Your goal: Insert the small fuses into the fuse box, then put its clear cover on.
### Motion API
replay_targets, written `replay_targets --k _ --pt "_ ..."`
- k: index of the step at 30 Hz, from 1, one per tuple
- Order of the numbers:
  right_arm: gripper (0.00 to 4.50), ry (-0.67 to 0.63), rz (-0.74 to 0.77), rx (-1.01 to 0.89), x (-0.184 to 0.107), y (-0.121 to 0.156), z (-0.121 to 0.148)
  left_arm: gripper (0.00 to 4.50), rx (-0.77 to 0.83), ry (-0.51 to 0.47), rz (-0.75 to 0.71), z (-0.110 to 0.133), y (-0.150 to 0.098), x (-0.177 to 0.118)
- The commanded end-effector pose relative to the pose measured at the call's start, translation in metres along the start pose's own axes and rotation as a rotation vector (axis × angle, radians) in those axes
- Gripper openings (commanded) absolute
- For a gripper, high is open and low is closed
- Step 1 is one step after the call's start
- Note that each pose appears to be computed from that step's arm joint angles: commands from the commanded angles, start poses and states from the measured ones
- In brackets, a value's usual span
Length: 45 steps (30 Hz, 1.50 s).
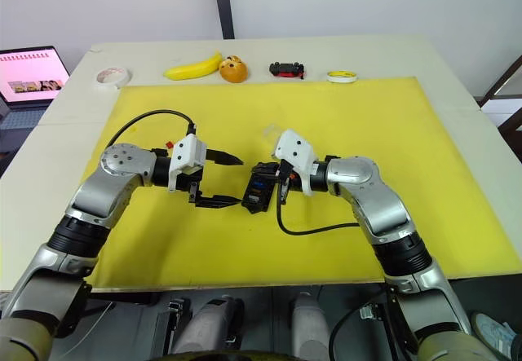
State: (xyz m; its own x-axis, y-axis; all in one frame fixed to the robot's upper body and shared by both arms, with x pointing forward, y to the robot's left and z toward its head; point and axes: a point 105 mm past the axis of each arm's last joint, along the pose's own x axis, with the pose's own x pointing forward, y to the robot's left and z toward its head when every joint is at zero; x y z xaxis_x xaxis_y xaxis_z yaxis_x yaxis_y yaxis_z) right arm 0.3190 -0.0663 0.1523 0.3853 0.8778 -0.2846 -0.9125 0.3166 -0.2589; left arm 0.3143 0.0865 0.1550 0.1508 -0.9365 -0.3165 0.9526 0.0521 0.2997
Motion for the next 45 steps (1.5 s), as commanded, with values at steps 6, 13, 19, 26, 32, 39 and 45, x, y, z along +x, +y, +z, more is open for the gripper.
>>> replay_targets --k 6,13,19,26,32,39,45 --pt "0.04 0.065 -0.006 -0.001 0.001 -0.004 -0.008 4.5 0.05 -0.016 0.016 0.013 0.006 -0.003" --pt "0.04 0.067 -0.016 0.072 0.005 -0.005 -0.014 4.5 0.05 -0.014 0.011 0.013 0.006 -0.003" --pt "0.04 0.078 0.025 0.15 0.005 0.003 -0.018 4.5 0.058 -0.01 0.02 0.014 0.012 -0.005" --pt "0.04 0.104 -0.021 0.177 0.004 -0.002 -0.023 4.5 0.055 -0.01 0.007 0.011 0.006 -0.004" --pt "0.04 -0.119 -0.056 0.119 -0.022 -0.009 0.051 4.5 -0.012 -0.036 0.105 0.007 -0.001 -0.018" --pt "0.29 -0.051 -0.234 0.092 -0.098 -0.011 0.046 4.5 -0.198 -0.069 0.428 0.0 -0.014 -0.078" --pt "2.97 0.102 -0.375 0.14 -0.174 -0.014 0.014 4.5 -0.471 -0.013 0.739 -0.026 -0.047 -0.164"
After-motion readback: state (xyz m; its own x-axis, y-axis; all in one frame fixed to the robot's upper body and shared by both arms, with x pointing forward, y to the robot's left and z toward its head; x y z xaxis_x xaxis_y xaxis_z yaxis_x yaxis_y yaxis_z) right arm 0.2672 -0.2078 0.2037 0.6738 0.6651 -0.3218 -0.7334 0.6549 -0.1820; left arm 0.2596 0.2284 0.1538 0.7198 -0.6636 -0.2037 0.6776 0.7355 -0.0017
